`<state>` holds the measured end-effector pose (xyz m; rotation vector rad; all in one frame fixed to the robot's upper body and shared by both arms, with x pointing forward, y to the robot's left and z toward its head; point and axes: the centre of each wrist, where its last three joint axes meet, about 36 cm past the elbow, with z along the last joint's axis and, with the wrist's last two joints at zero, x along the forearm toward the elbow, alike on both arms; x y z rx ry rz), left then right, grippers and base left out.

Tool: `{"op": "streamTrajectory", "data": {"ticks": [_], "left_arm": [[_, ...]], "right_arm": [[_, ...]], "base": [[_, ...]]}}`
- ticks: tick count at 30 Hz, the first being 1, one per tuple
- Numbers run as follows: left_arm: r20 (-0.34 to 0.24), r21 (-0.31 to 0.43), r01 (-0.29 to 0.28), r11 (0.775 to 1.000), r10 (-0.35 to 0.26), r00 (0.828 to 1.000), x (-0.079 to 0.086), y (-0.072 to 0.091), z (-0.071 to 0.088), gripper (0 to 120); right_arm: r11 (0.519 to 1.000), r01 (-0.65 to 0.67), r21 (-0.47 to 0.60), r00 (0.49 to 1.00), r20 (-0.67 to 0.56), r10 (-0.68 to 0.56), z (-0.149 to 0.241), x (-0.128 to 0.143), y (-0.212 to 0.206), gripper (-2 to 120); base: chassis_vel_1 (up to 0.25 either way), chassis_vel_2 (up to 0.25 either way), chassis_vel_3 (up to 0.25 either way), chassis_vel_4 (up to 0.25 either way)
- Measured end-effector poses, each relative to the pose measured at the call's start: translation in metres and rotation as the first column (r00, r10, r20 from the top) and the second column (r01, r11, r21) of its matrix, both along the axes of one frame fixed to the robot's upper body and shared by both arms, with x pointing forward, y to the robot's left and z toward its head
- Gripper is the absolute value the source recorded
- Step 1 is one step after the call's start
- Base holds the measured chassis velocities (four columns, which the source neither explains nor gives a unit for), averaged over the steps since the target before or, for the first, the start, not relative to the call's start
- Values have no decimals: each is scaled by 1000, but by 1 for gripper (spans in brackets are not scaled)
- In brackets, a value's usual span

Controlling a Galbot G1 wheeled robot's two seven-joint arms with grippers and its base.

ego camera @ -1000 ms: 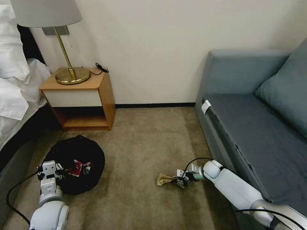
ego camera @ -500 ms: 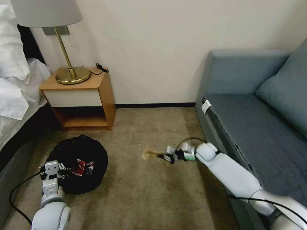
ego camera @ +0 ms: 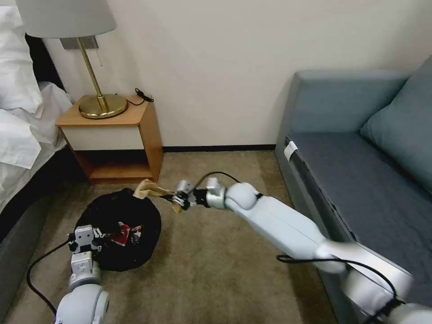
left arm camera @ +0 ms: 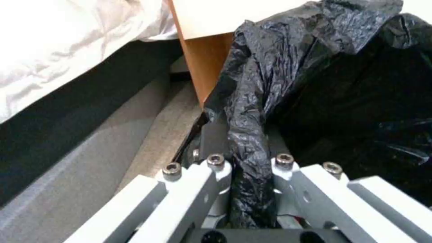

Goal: Pick up the trash bin, then pick up the garbage on the floor and place it into the trash bin.

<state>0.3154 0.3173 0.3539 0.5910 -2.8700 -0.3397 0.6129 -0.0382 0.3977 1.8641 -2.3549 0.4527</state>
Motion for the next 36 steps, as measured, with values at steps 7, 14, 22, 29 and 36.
{"op": "streamTrajectory", "data": {"ticks": [7,14,22,29,36], "left_arm": [[10,-10,3,1000,-3,1000,3,-2,0,3],[14,-23,-5,1000,5,1000,8,1,-1,3],[15,-35,-8,999,8,1000,10,-2,-3,3],[22,-46,-14,999,15,1000,13,-2,-1,3],[22,-62,-24,998,26,999,14,-1,-2,3]], "right_arm": [[1000,3,7,999,-37,-2,-25,-3,36,0],[998,-55,32,996,-73,57,-48,-31,81,0],[996,-76,41,993,-87,79,-57,-43,100,0],[996,-87,-6,994,-68,86,-75,-48,96,19],[994,-104,-37,994,-35,103,-84,-57,92,40]], "base": [[0,0,0,0],[0,0,0,0],[0,0,0,0],[0,0,0,0],[0,0,0,0]]}}
